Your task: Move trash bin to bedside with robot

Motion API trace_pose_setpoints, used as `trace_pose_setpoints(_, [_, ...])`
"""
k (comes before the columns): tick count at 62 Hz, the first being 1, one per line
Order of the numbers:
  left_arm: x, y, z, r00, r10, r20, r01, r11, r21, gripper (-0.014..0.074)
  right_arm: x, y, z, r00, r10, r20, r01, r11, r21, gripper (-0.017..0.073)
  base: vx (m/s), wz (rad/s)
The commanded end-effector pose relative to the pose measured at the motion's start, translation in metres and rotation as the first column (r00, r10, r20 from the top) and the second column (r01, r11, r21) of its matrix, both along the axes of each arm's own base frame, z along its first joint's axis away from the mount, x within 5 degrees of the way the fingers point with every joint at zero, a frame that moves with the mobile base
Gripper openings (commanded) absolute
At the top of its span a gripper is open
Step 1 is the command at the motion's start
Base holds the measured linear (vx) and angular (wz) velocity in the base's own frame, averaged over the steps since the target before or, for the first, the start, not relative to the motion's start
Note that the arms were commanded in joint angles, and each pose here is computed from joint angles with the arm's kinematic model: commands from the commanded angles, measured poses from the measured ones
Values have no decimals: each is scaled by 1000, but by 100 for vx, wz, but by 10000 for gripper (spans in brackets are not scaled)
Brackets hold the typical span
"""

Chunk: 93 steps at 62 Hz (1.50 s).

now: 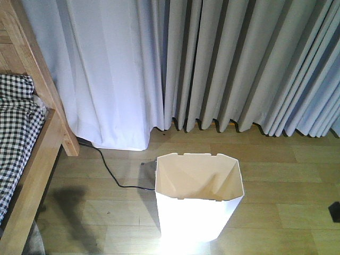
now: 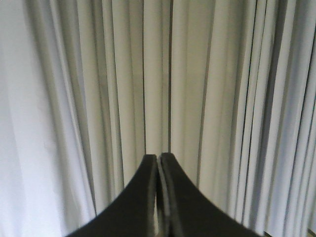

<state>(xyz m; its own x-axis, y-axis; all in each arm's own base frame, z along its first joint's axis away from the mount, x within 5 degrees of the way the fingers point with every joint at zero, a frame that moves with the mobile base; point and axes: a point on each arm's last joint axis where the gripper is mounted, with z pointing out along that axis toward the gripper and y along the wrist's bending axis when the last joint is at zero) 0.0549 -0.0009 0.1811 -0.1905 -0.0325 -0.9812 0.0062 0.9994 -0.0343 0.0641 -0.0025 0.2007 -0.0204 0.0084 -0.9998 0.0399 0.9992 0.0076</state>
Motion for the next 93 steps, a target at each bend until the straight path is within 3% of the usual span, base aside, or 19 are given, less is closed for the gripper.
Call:
trace_pose_setpoints(1, [1, 0, 1, 998, -4, 63, 4, 1000, -7, -6, -3, 0, 3, 997, -4, 83, 4, 1000, 2, -9, 0, 0])
trace_pose_setpoints(15, [1, 0, 1, 998, -4, 63, 4, 1000, -7, -6, -8, 0, 2, 995, -6, 95, 9, 999, -32, -9, 0, 0])
trace_pose_setpoints(93, [1, 0, 1, 998, -4, 63, 4, 1000, -7, -6, -8, 0, 2, 995, -6, 96, 8, 1000, -20, -9, 0, 0])
